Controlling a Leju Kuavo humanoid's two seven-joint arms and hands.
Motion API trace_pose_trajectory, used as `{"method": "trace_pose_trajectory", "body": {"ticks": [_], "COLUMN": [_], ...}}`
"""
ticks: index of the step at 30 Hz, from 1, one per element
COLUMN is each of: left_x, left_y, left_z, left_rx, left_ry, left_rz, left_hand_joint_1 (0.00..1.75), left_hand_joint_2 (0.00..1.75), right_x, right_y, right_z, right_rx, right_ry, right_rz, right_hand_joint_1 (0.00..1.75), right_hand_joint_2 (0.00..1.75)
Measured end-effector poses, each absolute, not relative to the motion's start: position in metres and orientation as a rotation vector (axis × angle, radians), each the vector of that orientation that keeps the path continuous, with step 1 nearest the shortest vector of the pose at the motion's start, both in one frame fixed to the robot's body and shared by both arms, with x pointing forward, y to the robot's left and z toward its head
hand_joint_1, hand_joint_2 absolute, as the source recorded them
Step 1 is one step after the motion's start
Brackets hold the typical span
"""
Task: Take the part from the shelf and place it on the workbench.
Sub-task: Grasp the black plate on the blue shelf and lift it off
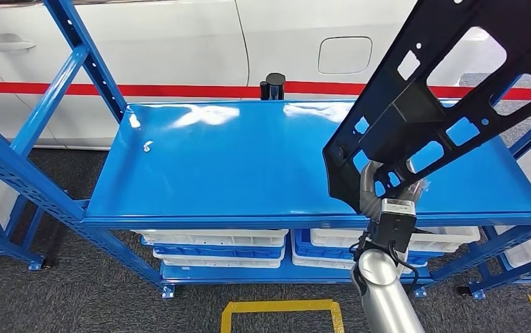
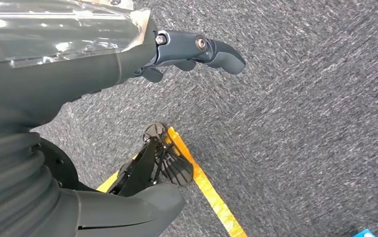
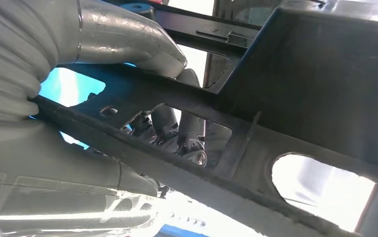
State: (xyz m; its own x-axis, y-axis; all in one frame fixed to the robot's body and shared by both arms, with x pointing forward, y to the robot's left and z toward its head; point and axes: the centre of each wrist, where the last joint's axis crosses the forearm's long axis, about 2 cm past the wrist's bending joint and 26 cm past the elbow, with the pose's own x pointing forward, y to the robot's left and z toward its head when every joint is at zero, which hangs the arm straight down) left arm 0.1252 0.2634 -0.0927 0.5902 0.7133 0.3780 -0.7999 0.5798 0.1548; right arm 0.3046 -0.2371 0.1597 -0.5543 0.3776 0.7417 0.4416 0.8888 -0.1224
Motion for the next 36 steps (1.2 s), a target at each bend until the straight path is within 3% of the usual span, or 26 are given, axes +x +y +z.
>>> {"method": "trace_pose_trajectory", "body": {"ticks": [36], "left_x": [0.122], "left_y": [0.259], "left_z": [-0.094], "left_rx": [0.276], "left_ry": [-0.307], "left_rz": [0.952], "left_hand_joint_1": [0.00], "left_hand_joint_2": [1.75], "right_x": [0.292], "right_y": [-0.237], "right_z": [0.158], "right_rx": [-0.609], "right_ry": [-2.238], "right_rz": [-0.061], "right_hand_joint_1": [1.73], "right_hand_joint_2": [1.75]}}
